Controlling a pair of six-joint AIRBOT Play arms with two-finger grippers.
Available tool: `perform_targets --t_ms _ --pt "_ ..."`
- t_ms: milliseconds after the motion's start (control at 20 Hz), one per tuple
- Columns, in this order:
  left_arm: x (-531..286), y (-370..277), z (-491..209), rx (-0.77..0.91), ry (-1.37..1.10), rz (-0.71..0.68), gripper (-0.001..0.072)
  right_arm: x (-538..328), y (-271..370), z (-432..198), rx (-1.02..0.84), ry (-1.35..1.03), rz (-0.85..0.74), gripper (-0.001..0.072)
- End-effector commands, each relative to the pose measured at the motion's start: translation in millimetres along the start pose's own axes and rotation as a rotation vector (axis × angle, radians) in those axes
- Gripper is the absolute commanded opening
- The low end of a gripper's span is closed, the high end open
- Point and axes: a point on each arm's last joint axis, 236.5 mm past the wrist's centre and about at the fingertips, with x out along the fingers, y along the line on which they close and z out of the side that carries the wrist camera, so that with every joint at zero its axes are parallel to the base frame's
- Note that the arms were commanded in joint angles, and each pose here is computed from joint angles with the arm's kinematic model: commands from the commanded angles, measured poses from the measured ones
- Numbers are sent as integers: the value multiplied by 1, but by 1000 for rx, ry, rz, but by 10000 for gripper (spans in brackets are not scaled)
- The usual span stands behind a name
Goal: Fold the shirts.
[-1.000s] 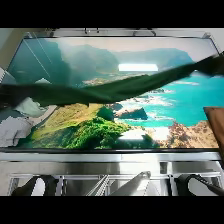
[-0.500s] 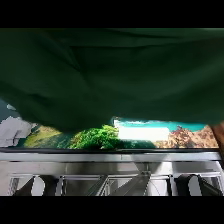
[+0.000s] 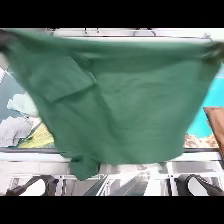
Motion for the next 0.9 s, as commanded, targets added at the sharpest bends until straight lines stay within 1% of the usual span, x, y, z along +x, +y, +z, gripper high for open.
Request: perform_targets --t_ms 0,150,250,350,450,500,600,750,850 --pt "115 106 -60 -91 281 47 26 94 -71 -90 165 195 -13 22" --pt "179 186 -92 -209 386 20 25 147 -126 -128 304 201 -38 22" --pt "208 210 -95 -261 400 -50 23 172 -147 -136 388 180 -11 22" --pt "225 220 -74 -267 338 -106 22 186 -158 -132 396 174 3 22" --pt "229 232 -51 -258 282 -89 23 188 -159 -116 381 161 35 22" --pt "228 236 -51 -270 285 -89 22 184 -161 -111 386 157 40 22" --pt "222 236 -74 -334 351 -114 23 167 -167 -123 418 225 54 22" --pt "208 215 -119 -389 513 -204 21 131 -170 -165 420 432 70 22" --pt "196 201 -136 -413 597 -256 21 106 -172 -190 426 561 70 22"
